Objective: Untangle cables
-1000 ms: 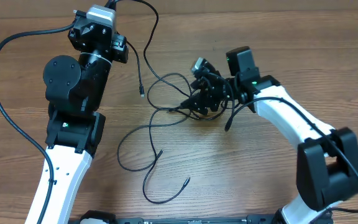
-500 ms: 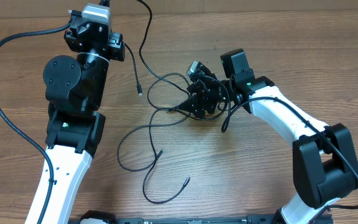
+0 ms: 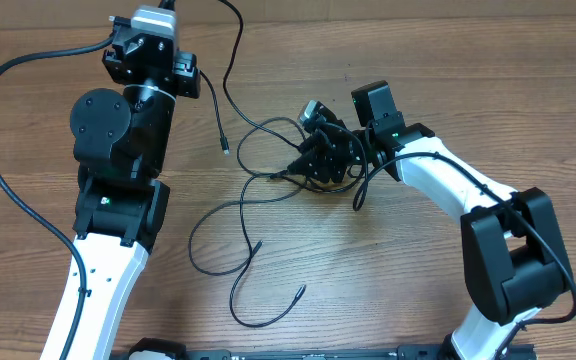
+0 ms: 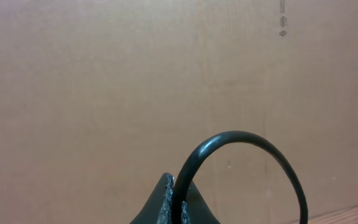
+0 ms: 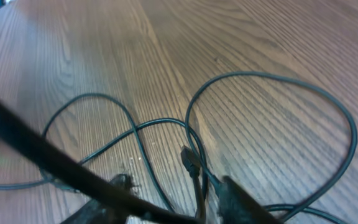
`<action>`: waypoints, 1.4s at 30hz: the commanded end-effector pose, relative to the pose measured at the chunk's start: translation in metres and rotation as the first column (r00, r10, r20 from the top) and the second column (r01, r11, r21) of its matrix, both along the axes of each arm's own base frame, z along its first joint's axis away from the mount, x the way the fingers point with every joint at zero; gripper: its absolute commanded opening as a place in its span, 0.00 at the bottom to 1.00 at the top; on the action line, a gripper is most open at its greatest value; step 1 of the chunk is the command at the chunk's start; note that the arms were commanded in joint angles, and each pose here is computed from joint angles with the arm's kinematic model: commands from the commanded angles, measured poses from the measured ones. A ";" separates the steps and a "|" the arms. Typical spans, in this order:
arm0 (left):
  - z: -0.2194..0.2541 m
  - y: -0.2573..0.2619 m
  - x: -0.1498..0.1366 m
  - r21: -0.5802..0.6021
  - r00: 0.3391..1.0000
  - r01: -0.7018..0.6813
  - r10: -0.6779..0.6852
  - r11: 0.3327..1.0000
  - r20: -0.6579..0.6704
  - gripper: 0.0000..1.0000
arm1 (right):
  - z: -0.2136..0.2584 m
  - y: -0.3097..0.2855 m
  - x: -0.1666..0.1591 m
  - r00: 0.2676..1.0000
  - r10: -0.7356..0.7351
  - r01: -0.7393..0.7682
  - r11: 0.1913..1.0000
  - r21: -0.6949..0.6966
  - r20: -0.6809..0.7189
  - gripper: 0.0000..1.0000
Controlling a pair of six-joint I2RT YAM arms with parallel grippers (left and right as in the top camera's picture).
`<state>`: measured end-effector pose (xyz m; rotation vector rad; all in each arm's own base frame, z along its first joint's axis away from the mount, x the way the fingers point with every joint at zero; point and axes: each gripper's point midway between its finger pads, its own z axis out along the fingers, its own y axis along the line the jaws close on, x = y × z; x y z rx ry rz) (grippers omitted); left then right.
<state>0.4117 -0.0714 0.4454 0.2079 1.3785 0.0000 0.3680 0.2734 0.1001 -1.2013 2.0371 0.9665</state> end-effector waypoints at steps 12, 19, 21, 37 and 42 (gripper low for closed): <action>-0.001 0.025 0.000 0.046 0.991 -0.131 0.132 0.990 -0.017 0.04 | 0.002 -0.004 0.023 0.999 -0.040 0.039 0.999 0.029 0.029 0.04; -0.030 0.026 0.007 0.237 0.980 -0.146 0.172 0.960 -0.095 0.04 | 0.057 -0.031 0.057 0.982 -0.150 0.140 0.986 0.091 0.113 0.04; -0.042 0.029 0.011 0.277 0.973 -0.149 0.190 0.949 -0.129 0.04 | 0.071 -0.044 0.067 0.973 -0.184 0.170 0.980 0.105 0.142 0.04; -0.155 0.005 0.071 0.473 0.943 0.130 0.039 0.871 -0.331 0.04 | 0.090 -0.248 0.161 0.642 -0.684 0.730 0.683 -0.007 0.347 0.04; -0.179 -0.039 0.086 0.447 0.936 0.270 -0.124 0.853 -0.329 0.08 | 0.100 -0.315 0.174 0.477 -0.740 0.847 0.530 -0.025 0.475 0.04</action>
